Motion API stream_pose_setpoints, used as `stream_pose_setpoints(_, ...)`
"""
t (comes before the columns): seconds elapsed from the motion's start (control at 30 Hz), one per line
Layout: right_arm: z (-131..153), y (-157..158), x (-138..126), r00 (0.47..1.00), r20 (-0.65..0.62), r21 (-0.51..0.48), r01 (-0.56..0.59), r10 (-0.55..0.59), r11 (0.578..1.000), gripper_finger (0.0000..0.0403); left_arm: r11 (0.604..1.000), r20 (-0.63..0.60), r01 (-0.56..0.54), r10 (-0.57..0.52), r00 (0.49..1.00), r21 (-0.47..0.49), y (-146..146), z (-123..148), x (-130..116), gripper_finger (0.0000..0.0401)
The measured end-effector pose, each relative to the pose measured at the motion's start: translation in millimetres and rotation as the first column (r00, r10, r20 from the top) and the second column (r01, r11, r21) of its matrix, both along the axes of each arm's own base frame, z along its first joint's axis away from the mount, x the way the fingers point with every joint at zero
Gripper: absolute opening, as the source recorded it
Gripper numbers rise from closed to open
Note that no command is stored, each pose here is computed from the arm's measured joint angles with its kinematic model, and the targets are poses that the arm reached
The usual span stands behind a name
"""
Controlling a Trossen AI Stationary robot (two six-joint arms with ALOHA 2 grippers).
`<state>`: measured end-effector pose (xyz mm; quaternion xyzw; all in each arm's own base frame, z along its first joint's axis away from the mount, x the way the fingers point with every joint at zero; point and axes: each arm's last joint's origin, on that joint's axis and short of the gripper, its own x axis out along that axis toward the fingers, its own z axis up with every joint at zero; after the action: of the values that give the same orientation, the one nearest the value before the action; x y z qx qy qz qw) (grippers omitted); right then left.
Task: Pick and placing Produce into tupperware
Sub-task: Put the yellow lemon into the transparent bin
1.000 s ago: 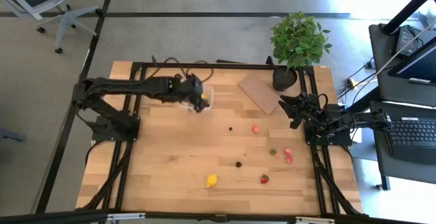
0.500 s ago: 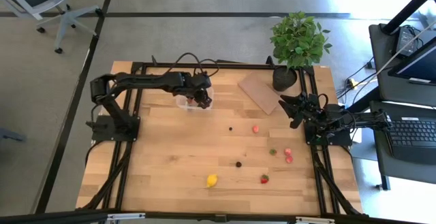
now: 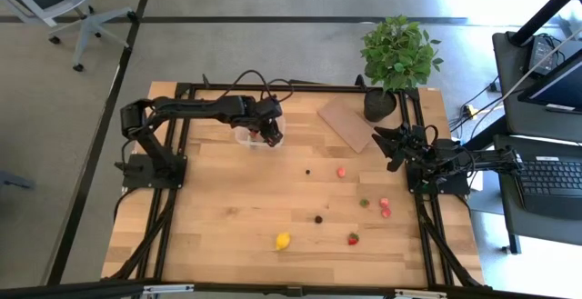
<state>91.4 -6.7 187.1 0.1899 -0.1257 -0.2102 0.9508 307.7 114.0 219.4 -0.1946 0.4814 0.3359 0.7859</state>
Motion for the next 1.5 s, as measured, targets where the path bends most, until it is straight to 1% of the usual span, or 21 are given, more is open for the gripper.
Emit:
stream_pose_setpoints(0.1,0,0,0,1.0,0.0,0.0,0.0,0.0,1.0,0.0178,1.0,-0.001,0.003,-0.003,1.0,-0.003,0,0,0,0.0156)
stream_pose_setpoints(0.2,0,0,0,1.0,0.0,0.0,0.0,0.0,1.0,0.0178,0.999,0.021,0.033,-0.034,0.999,0.021,-2,11,-4,0.0164)
stream_pose_setpoints(0.27,0,0,0,1.0,0.0,0.0,0.0,0.0,1.0,0.0178,0.994,0.04,0.09,-0.093,0.995,0.059,-5,24,-7,0.0168)
stream_pose_setpoints(0.37,0,0,0,1.0,0.002,0.0,0.001,-0.001,1.0,0.0178,0.973,0.1,0.186,-0.201,0.975,0.14,-16,51,-9,0.017)
stream_pose_setpoints(0.43,0,0,0,1.0,0.003,0.0,0.001,-0.001,1.0,0.0178,0.956,0.145,0.233,-0.26,0.955,0.181,-25,70,-11,0.017)
stream_pose_setpoints(0.5,1,0,0,1.0,0.007,0.001,0.001,-0.001,1.0,0.0178,0.933,0.175,0.303,-0.337,0.925,0.197,-36,83,-15,0.0168)
stream_pose_setpoints(0.6,1,0,0,1.0,0.009,0.001,0.001,-0.001,1.0,0.0178,0.898,0.214,0.387,-0.428,0.878,0.208,-54,96,-18,0.0169)
stream_pose_setpoints(0.7,1,0,0,1.0,0.01,0.001,0.001,-0.001,1.0,0.0178,0.866,0.231,0.45,-0.494,0.838,0.218,-76,102,-20,0.0173)
stream_pose_setpoints(0.8,1,0,0,1.0,0.01,0.001,0.001,-0.001,1.0,0.0178,0.825,0.231,0.523,-0.563,0.794,0.216,-99,101,-17,0.0176)
stream_pose_setpoints(0.9,1,0,0,1.0,0.01,0.001,0.001,-0.001,1.0,0.0178,0.758,0.228,0.618,-0.652,0.723,0.207,-125,99,-15,0.0179)
stream_pose_setpoints(0.97,1,0,0,1.0,0.01,0.001,0.0,0.0,1.0,0.0178,0.736,0.214,0.647,-0.677,0.704,0.202,-139,95,-12,0.0185)
stream_pose_setpoints(1.1,1,0,0,1.0,0.009,0.001,0.0,0.0,1.0,0.0178,0.721,0.172,0.665,-0.692,0.701,0.192,-159,83,-7,0.021)
stream_pose_setpoints(1.23,1,0,0,1.0,0.008,0.0,0.001,-0.001,1.0,0.0178,0.737,0.141,0.663,-0.676,0.723,0.129,-173,63,4,0.0252)
stream_pose_setpoints(1.3,1,0,0,1.0,0.009,0.001,0.0,0.0,1.0,0.0178,0.736,0.109,0.669,-0.677,0.728,0.102,-178,50,11,0.0272)
stream_pose_setpoints(1.4,1,0,0,1.0,0.008,0.001,0.001,-0.001,1.0,0.0178,0.757,0.077,0.651,-0.653,0.753,0.052,-184,31,19,0.0292)
stream_pose_setpoints(1.5,1,0,0,1.0,0.009,0.003,0.0,0.0,1.0,0.0178,0.781,0.082,0.624,-0.621,0.779,-0.019,-192,18,23,0.0298)
